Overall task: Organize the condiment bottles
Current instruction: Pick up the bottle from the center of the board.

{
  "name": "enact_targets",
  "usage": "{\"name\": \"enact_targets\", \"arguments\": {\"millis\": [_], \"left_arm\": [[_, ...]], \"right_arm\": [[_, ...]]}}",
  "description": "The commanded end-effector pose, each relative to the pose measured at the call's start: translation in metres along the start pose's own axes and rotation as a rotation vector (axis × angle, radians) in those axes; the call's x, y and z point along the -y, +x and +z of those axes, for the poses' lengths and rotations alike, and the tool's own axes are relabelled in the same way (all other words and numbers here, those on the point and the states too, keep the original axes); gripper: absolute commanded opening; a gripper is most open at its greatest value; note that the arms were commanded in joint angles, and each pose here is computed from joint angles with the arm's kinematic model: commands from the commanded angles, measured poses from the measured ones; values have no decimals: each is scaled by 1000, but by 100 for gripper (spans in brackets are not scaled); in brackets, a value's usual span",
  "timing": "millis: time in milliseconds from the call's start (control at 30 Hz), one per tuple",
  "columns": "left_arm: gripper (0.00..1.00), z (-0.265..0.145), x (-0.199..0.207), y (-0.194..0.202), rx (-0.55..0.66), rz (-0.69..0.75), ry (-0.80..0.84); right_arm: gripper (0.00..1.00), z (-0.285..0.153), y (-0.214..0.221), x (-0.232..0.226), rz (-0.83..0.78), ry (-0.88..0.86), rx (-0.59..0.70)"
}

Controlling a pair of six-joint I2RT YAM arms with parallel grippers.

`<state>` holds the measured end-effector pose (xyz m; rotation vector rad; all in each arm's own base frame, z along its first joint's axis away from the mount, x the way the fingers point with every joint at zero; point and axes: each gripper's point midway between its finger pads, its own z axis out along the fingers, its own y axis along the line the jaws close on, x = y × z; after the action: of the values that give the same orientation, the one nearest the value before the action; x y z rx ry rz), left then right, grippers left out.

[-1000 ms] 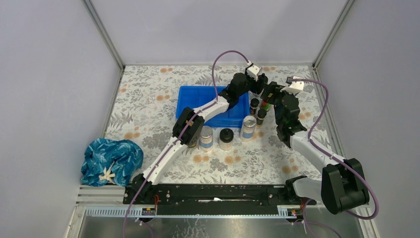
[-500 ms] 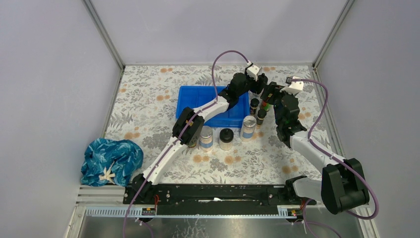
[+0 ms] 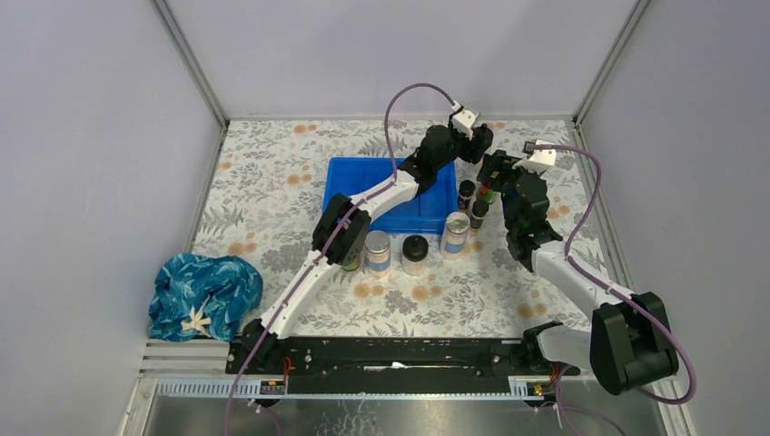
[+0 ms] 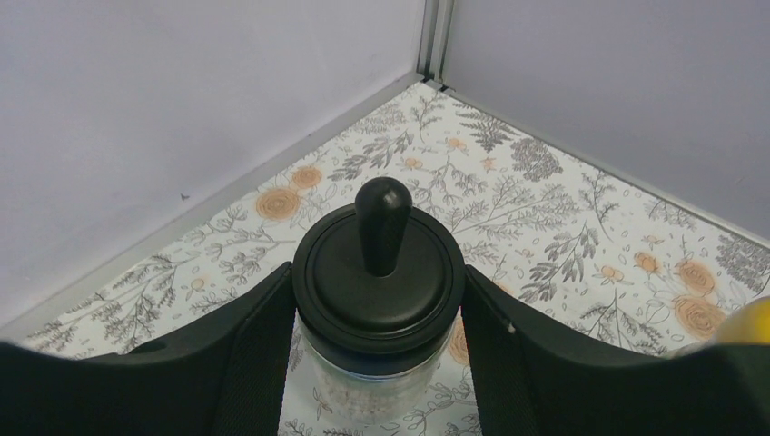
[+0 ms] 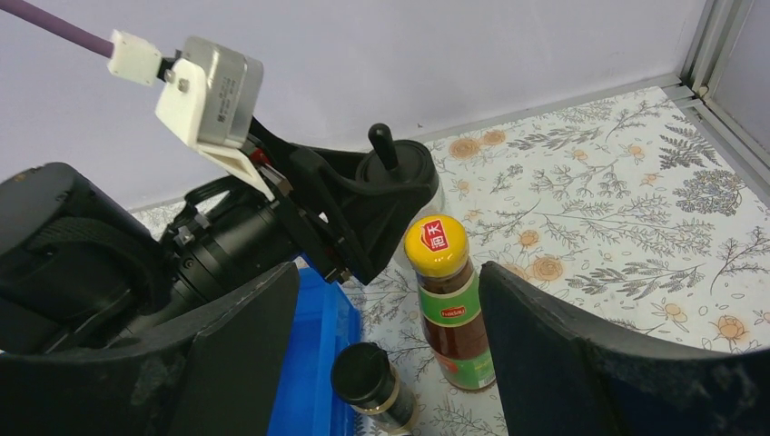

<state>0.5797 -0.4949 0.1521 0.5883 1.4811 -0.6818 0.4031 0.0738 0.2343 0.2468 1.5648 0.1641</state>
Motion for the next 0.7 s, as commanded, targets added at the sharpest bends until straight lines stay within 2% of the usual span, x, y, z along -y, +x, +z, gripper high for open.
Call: {"name": "enact_targets", "arguments": {"millis": [0, 667], "left_arm": [[0, -4, -1, -88, 201, 33, -12], [0, -16, 7, -120, 210, 75, -20]], "right_arm": [[79, -4, -17, 0, 2, 14, 46], [80, -14, -29, 0, 9, 9, 62]]}}
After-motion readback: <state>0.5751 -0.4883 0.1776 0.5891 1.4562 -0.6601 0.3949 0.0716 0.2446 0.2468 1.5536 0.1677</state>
